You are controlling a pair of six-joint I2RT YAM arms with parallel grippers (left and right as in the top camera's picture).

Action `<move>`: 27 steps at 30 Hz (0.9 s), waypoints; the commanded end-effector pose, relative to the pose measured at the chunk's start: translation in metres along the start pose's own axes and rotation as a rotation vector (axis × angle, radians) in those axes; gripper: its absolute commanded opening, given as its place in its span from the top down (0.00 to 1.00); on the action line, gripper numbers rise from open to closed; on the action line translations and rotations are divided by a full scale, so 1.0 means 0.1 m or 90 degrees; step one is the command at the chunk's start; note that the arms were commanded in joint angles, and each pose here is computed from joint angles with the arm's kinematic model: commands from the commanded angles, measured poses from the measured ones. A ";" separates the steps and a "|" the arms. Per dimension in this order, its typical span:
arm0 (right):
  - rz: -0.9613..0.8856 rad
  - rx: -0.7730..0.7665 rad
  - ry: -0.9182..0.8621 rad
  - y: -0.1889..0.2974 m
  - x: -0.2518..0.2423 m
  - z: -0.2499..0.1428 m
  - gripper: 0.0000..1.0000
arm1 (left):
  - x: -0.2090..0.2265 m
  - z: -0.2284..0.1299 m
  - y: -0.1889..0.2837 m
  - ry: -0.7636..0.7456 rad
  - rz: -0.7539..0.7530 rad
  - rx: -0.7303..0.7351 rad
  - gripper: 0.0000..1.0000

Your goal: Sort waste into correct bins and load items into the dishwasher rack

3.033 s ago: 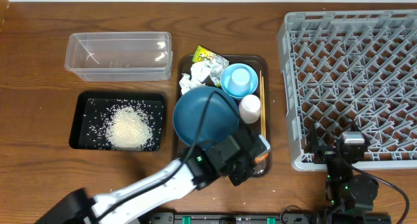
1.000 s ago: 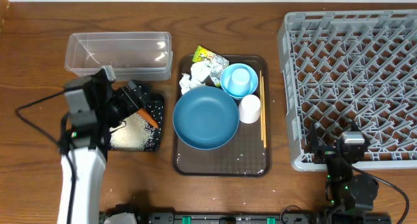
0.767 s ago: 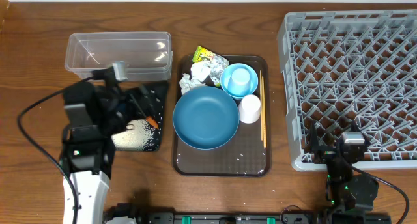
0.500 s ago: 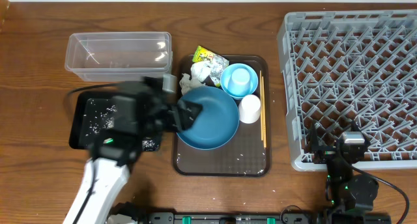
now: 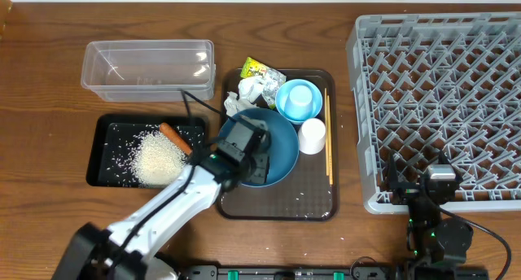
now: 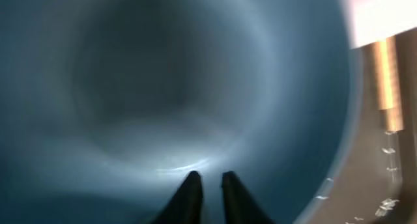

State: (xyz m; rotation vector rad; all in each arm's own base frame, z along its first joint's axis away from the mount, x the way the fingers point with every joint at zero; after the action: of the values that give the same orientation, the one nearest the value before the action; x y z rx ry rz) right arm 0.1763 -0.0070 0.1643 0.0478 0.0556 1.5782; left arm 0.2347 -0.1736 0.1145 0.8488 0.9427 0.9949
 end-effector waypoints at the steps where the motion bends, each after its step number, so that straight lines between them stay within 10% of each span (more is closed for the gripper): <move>1: -0.008 0.000 -0.009 0.00 -0.02 -0.01 0.01 | -0.01 -0.02 -0.06 -0.014 0.018 0.018 0.93; 20: -0.008 0.000 -0.009 0.00 -0.02 -0.01 0.01 | -0.52 -0.64 0.08 -0.021 -0.121 0.216 0.94; 27: -0.008 0.000 -0.009 0.00 -0.02 -0.01 0.01 | -0.65 -0.56 0.44 -0.040 -0.204 0.151 0.94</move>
State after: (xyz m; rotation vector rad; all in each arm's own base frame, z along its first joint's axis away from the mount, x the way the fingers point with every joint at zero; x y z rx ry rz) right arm 0.1763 -0.0070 0.1643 0.0478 0.0556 1.5782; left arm 0.1570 -0.2088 0.1275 0.9668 1.1256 0.6356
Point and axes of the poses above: each gripper's point midway between its finger pads, its own y axis back along the fingers, its own x axis along the line the jaws close on, z = x × y, the point moved 7 cm from there along y, back along the fingers, and after that the axes turned 1 degree about -y, right-handed, at the moved point
